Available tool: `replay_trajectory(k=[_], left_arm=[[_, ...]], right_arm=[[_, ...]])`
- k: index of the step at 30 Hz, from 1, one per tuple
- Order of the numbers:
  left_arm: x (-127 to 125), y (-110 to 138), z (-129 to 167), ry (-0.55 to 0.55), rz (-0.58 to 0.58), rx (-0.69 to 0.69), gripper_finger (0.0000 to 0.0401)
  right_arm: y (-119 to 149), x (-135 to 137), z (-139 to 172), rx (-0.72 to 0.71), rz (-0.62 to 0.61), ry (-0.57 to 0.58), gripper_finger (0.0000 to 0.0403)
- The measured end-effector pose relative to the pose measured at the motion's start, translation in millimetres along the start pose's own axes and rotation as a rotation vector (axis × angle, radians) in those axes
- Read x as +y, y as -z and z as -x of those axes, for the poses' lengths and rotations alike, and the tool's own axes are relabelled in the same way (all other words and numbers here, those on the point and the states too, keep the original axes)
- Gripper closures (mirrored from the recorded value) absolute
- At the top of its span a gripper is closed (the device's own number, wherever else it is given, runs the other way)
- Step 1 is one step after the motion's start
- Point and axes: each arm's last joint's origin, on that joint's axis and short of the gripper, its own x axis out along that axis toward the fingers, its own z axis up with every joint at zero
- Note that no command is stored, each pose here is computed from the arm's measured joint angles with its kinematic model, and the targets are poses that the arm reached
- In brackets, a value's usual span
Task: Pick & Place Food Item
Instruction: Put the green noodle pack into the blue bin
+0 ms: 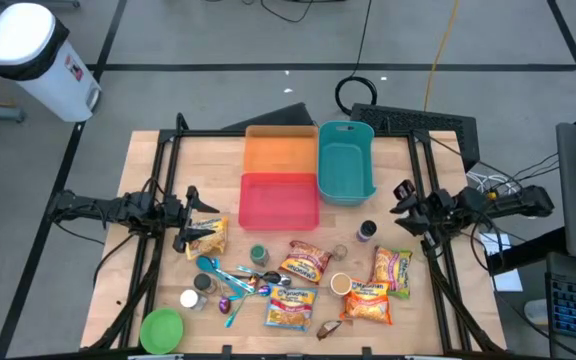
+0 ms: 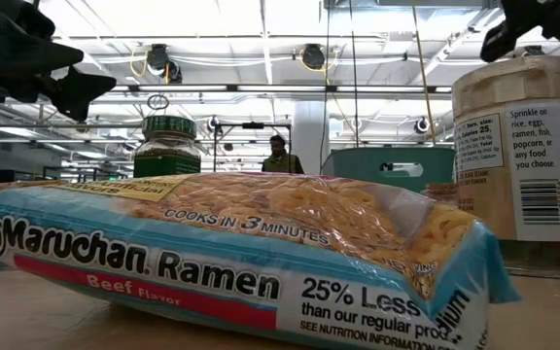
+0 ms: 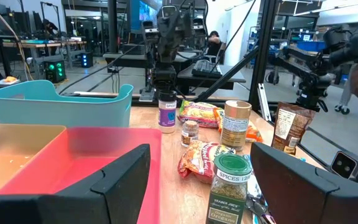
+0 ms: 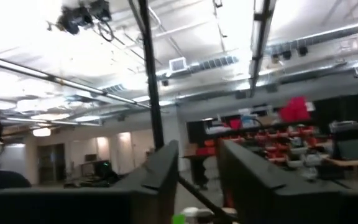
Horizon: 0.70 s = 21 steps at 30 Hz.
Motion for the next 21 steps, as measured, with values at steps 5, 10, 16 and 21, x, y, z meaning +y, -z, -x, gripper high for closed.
replay_trajectory(k=[5, 10, 16, 21], left_arm=[[0.0, 0.0, 0.0, 0.000, 0.000, 0.000, 0.0119], [0.0, 0.0, 0.0, 0.001, 0.000, 0.000, 0.0118], [0.0, -0.1, 0.0, 0.000, 0.000, -0.001, 0.0118], [0.0, 0.0, 0.0, 0.000, 0.000, -0.001, 0.0118]], right_arm=[[17.9, 4.2, -16.1, 0.155, -0.025, -0.039, 0.0143], [-1.6, 18.6, -67.2, 0.222, 0.015, -0.107, 0.0065], [-8.2, 28.1, -112.8, 0.713, 0.081, 0.116, 0.0053], [-4.4, 24.8, -114.8, 1.054, 0.081, 0.445, 0.0063]])
